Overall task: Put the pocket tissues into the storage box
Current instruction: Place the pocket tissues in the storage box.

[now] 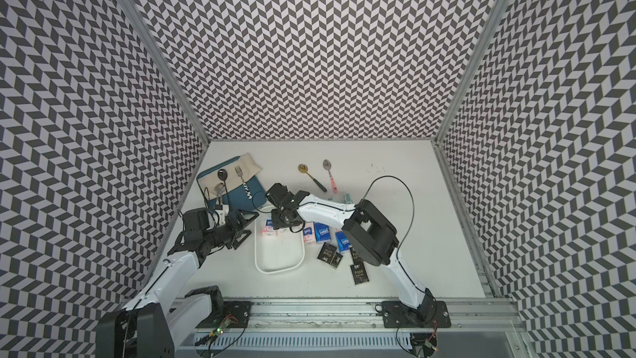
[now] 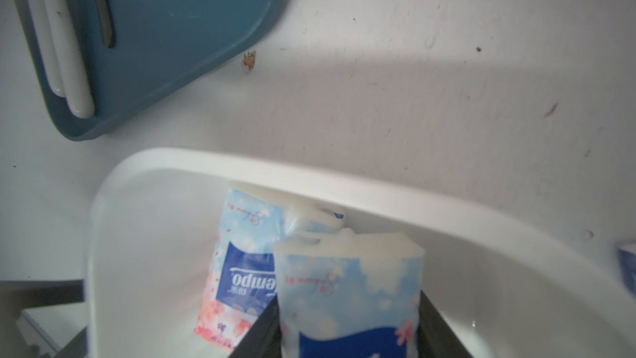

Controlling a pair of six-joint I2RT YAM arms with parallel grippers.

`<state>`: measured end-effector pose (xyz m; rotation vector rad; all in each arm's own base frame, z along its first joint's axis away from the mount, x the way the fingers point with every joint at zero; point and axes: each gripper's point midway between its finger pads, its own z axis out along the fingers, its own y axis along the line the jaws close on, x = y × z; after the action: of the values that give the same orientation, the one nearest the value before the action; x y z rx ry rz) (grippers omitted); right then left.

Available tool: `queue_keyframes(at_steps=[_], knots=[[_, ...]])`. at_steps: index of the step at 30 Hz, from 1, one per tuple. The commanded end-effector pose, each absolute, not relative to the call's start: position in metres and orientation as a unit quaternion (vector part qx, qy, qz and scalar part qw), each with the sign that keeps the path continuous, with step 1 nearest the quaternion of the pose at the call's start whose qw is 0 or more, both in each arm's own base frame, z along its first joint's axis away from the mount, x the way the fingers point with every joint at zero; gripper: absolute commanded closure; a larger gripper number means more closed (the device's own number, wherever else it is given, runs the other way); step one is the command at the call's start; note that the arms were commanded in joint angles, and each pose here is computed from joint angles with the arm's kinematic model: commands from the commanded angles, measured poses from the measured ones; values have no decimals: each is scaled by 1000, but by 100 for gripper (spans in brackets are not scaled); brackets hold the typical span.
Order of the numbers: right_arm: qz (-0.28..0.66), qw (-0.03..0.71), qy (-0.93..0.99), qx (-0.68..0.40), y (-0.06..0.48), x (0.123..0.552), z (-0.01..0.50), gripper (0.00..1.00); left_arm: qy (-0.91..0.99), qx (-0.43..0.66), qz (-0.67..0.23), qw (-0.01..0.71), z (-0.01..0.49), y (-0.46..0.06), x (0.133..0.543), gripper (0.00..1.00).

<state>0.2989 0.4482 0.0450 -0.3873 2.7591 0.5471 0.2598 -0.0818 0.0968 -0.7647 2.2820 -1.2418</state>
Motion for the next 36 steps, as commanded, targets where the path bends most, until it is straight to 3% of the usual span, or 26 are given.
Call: queue_keyframes(at_steps=[1, 7, 13, 22, 27, 36], knots=[[191, 171, 958, -130, 457, 309, 44, 46, 813, -273, -468, 212, 101, -90, 256, 0], [188, 185, 956, -133, 466, 320, 47, 44, 799, -288, -486, 203, 100, -96, 253, 0], [178, 198, 955, -127, 463, 324, 56, 32, 791, -294, -497, 202, 105, -98, 256, 0], [220, 256, 933, -127, 463, 330, 131, 27, 793, -287, -496, 207, 110, -98, 258, 0], [288, 225, 917, -158, 472, 305, 144, 30, 803, -275, -476, 231, 121, -90, 266, 0], [367, 146, 904, -165, 494, 285, 109, 32, 799, -289, -462, 253, 132, -71, 280, 0]])
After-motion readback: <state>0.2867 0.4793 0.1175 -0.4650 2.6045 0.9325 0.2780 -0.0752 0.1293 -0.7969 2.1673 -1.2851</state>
